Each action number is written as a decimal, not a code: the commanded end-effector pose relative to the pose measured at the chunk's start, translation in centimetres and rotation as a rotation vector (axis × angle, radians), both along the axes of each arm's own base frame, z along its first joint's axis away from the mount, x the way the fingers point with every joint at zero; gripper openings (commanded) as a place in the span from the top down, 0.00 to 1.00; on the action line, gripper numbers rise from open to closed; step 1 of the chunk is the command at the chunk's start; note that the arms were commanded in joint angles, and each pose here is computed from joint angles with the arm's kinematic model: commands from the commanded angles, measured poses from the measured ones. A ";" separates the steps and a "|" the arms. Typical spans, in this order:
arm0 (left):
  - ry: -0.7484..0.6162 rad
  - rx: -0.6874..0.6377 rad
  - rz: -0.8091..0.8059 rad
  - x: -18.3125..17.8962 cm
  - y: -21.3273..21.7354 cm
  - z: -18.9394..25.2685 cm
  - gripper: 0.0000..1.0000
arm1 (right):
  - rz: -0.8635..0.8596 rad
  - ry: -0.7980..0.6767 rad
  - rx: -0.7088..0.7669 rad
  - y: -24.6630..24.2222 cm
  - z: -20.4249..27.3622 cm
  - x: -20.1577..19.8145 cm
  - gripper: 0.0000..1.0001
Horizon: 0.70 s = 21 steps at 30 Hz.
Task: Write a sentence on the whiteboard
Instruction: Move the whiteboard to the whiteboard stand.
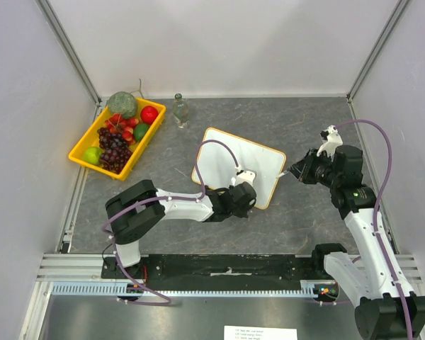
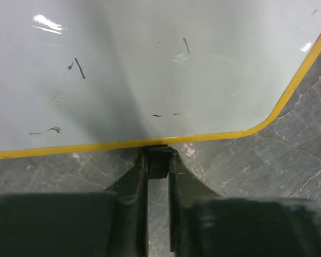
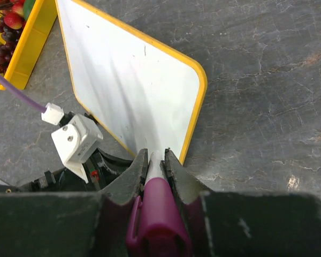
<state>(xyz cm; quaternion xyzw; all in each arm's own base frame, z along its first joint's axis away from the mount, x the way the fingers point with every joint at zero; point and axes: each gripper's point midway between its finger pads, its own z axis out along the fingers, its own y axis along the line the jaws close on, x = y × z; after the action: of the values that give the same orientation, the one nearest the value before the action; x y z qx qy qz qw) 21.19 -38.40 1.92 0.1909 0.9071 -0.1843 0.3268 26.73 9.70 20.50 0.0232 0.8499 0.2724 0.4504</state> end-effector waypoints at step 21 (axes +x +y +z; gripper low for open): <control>0.224 0.050 -0.093 -7.3 -4.9 -4.6 0.35 | -0.010 -0.031 -0.022 -0.5 1.0 0.1 1.00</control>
<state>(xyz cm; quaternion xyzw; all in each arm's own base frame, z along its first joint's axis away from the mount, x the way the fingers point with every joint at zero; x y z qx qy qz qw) 15.93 -46.71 2.79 0.1825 0.9049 -0.2747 0.2691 26.63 9.62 20.41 0.0218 0.8512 0.2694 0.4499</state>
